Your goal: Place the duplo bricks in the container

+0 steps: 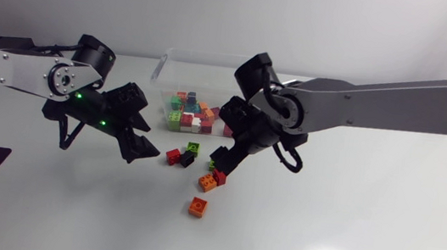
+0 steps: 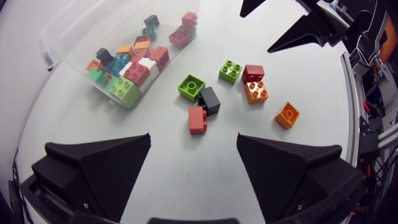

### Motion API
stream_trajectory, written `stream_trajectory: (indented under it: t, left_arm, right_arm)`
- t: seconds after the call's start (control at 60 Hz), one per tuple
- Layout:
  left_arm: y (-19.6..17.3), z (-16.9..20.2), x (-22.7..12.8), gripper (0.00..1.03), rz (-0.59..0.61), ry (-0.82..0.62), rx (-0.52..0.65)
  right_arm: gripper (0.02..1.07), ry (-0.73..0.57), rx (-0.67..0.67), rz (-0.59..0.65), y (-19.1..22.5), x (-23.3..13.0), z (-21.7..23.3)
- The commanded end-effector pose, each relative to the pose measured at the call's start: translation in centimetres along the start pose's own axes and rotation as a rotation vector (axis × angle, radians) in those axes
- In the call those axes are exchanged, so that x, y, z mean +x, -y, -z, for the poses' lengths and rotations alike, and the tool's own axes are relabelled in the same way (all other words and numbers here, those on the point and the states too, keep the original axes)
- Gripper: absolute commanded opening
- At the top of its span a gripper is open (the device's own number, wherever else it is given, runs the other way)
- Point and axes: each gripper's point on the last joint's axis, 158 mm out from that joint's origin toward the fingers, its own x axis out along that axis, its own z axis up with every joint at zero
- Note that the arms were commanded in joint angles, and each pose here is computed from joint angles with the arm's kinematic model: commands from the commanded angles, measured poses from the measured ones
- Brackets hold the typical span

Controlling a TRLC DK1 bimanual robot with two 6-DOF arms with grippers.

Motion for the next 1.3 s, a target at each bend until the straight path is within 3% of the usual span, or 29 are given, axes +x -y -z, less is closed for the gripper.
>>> stream_trajectory:
  t: [0.0,0.25,0.65,0.783,0.867,0.983,1.05,1.15,1.283]
  left_arm:
    - [0.5,0.5,1.4,0.94,0.034,-0.015,0.030]
    - [1.1,0.6,4.0,0.91,0.061,-0.035,0.054]
    - [0.2,0.4,7.1,0.86,0.053,-0.039,0.073]
    - [0.4,0.5,8.2,0.78,0.064,-0.049,0.080]
    - [0.3,0.3,9.0,0.75,0.062,-0.044,0.082]
    - [0.9,0.2,9.8,0.57,0.078,-0.050,0.092]
    - [1.0,0.3,10.3,0.44,0.085,-0.055,0.090]
    - [0.9,0.6,11.2,0.40,0.093,-0.064,0.085]
    - [0.9,1.2,12.0,0.34,0.103,-0.079,0.069]
  right_arm:
    - [1.02,-0.056,0.037,-0.020,-0.9,1.7,0.9]
    - [0.97,-0.110,0.063,-0.046,-2.2,4.0,1.9]
    - [0.91,-0.155,0.110,-0.038,-0.8,5.7,3.2]
    - [0.84,-0.170,0.112,-0.049,-1.0,6.4,3.8]
    - [0.71,-0.168,0.112,-0.056,-1.1,6.7,3.8]
    - [0.53,-0.165,0.107,-0.067,-1.3,7.0,3.8]
    - [0.50,-0.171,0.102,-0.086,-1.6,7.1,4.1]
    - [0.41,-0.172,0.099,-0.125,-2.3,7.1,4.2]
    - [0.39,-0.179,0.077,-0.141,-2.6,7.1,4.8]
